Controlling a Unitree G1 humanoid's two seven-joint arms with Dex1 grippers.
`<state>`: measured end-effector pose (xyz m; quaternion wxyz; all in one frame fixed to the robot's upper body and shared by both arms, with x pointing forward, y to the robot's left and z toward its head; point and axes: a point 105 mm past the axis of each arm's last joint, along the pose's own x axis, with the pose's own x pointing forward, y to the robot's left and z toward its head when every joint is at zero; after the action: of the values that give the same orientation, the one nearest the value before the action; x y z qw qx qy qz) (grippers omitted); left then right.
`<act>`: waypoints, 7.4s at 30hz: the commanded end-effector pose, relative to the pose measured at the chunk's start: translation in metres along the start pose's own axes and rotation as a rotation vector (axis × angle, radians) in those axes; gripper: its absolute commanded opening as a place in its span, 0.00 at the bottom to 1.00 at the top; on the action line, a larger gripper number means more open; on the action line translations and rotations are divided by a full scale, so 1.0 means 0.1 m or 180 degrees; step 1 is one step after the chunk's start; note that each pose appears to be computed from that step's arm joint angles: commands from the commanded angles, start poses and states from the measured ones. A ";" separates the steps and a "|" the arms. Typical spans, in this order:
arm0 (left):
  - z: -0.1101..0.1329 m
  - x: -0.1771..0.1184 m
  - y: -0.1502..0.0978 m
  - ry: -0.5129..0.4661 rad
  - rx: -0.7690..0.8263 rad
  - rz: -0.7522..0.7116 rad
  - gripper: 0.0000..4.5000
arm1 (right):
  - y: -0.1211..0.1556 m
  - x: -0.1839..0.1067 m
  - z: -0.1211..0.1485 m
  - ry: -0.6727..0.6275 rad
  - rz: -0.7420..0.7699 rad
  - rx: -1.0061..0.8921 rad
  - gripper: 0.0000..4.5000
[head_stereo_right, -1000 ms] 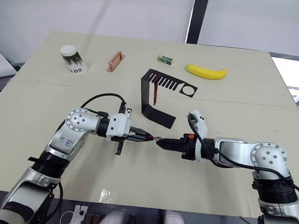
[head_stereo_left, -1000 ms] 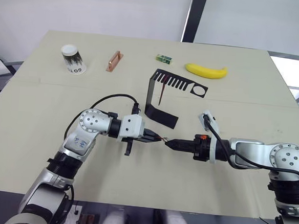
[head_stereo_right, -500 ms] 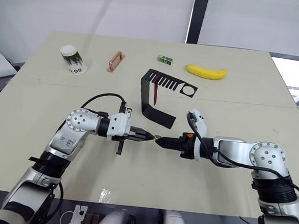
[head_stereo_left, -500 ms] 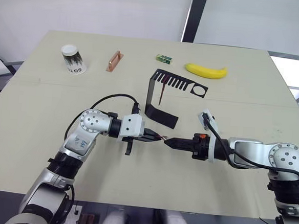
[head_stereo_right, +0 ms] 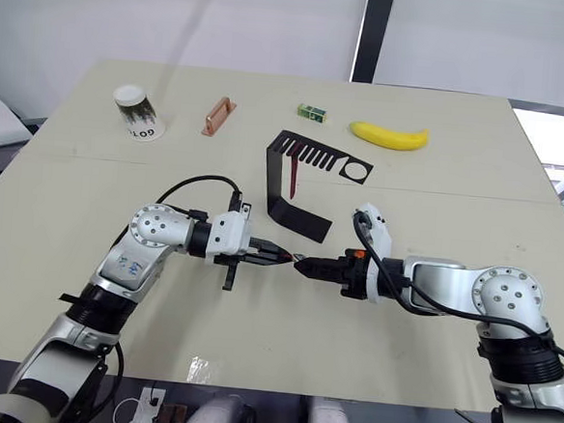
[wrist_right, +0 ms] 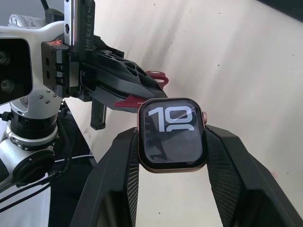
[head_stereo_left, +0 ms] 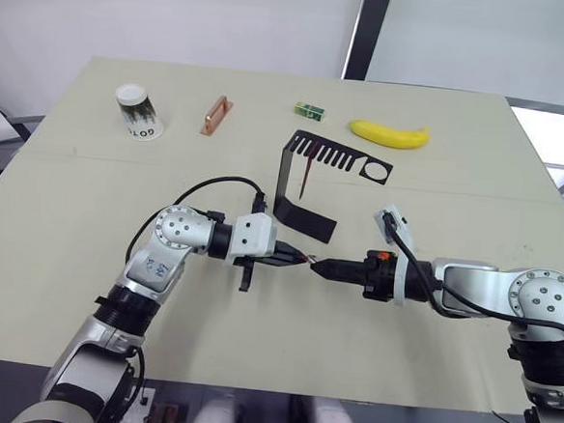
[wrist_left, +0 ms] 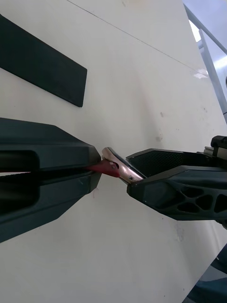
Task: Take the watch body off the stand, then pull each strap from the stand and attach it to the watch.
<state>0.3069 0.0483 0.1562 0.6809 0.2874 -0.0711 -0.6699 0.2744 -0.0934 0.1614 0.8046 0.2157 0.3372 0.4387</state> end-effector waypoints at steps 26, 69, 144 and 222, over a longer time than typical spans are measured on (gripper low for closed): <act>0.16 0.15 0.04 -0.0095 0.0076 -0.0040 0.00 | 0.28 0.07 0.00 0.0076 0.0229 -0.0485 0.33; 0.23 -0.22 -0.14 0.0063 -0.0114 -0.0282 0.64 | 0.24 -0.06 0.10 -0.0064 0.0008 -0.1179 0.33; 0.18 -0.07 0.05 -0.0021 -0.0306 0.0321 0.64 | 0.23 -0.12 0.19 -0.0241 -0.0028 -0.0160 0.33; 0.41 0.12 0.15 -0.0288 -0.0270 0.0329 0.02 | 0.24 -0.13 0.18 -0.0117 -0.0195 -0.0434 0.33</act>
<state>0.3128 0.0352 0.1706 0.7430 0.2123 -0.0377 -0.6337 0.2742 -0.0965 0.1888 0.8390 0.1723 0.3067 0.4152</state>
